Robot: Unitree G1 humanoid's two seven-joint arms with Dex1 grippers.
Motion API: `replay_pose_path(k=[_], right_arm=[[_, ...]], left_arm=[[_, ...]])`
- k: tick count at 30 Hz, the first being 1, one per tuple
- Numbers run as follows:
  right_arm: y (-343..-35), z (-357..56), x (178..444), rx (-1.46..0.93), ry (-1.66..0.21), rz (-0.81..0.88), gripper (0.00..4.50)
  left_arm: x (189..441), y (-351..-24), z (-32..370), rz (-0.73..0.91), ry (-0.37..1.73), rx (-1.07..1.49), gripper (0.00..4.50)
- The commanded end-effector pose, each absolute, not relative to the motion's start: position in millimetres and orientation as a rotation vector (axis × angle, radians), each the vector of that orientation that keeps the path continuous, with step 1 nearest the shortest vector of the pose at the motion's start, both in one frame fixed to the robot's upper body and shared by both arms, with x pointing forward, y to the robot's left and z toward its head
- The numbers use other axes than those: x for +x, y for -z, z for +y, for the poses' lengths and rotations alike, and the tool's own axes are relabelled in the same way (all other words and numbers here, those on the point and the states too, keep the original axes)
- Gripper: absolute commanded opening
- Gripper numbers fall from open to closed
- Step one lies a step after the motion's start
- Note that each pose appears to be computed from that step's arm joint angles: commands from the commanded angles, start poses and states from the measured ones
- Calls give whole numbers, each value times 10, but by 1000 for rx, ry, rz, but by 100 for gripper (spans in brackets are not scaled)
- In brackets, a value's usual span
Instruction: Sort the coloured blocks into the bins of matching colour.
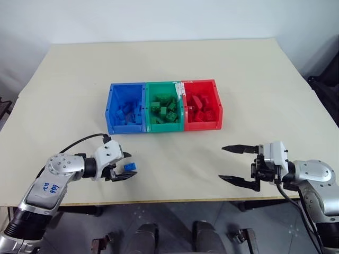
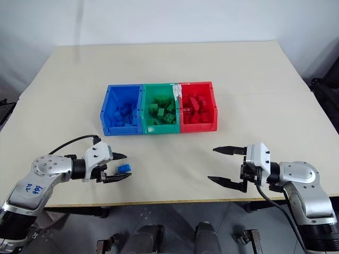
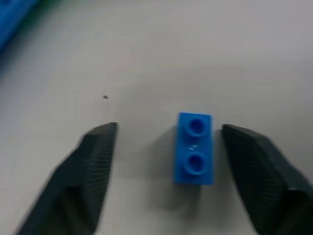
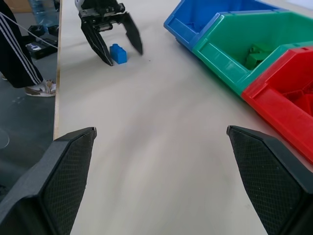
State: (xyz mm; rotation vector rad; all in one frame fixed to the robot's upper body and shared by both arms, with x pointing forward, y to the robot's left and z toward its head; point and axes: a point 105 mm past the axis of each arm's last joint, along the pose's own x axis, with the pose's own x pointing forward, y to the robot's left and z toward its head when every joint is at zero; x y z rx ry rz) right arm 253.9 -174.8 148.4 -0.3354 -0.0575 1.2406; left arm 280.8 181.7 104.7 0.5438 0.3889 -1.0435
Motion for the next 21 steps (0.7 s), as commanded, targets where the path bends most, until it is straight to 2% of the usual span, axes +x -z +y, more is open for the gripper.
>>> replay_pose_path(k=[1,6,7,15,18,21], right_arm=[[-1587,-1787,2513,-373,-1221,-88,450],[-1581,-1764,2509,-364,-1214,-99,450],[-1582,-1758,2510,-362,-1213,-102,450],[-1774,-1638,2629,-264,-1100,-244,450],[-1859,-1630,2726,-237,-1017,-300,450],[-1911,-1601,2798,-217,-968,-334,450]], left_arm=[[2807,-1047,1929,415,1029,571,223],[2893,-1169,1946,320,991,514,61],[2937,-1243,1944,270,969,488,47],[3430,-1969,2069,-49,689,269,48],[3688,-2142,2043,-96,599,212,48],[3880,-2161,1987,-103,553,179,48]])
